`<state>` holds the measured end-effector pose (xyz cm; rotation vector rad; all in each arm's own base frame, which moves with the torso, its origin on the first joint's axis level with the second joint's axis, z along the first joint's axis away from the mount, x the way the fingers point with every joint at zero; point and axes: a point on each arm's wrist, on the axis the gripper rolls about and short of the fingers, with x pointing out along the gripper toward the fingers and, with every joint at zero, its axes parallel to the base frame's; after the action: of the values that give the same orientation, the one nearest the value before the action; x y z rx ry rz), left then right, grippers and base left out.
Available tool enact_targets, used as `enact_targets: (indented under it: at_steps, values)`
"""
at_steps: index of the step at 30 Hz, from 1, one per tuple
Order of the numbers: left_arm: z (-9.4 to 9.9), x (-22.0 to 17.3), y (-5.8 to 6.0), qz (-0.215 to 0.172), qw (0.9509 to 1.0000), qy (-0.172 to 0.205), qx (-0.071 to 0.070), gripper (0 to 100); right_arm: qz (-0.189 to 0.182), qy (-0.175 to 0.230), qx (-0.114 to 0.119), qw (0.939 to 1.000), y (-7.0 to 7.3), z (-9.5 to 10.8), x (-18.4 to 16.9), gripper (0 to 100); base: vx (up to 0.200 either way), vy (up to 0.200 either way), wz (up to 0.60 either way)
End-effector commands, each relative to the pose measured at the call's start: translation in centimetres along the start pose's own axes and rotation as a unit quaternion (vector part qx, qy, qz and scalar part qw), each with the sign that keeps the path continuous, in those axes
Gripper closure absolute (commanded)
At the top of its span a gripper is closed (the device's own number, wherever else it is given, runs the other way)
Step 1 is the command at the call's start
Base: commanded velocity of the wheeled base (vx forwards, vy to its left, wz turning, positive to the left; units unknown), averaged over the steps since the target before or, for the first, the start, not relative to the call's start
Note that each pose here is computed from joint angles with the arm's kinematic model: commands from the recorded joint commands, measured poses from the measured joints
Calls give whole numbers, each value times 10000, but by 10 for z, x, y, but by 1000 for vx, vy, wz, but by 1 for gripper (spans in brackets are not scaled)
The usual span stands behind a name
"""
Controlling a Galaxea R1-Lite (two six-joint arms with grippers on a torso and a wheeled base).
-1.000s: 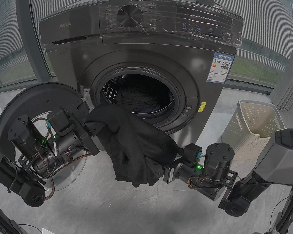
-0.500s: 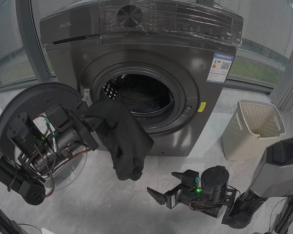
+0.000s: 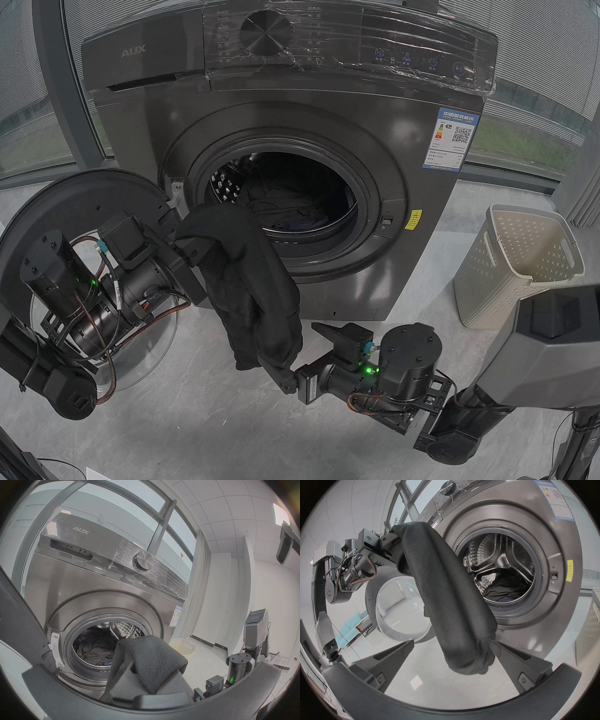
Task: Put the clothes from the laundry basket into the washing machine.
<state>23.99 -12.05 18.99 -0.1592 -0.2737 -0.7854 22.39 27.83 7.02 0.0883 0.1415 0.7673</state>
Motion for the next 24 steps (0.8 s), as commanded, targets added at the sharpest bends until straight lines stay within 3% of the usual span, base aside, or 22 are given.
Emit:
enact_targets:
  at_steps: [1,8,15,24]
  values:
    - [-1,1,1,9,10000,-1,-3,100,-72,32,-55,10000,-8,-13,19,0,0,0,0]
    - [-1,2,0,-1,10000,-15,0,100,-39,-163,-90,9998,-10,-7,33,0,0,0,0]
    - [-1,2,0,-14,10000,-7,1,100,-210,-268,-69,9994,-24,-10,47,0,0,0,0]
    - [-2,3,-2,-43,10000,-7,-19,100,-217,-454,-53,9987,-24,-7,61,0,0,0,0]
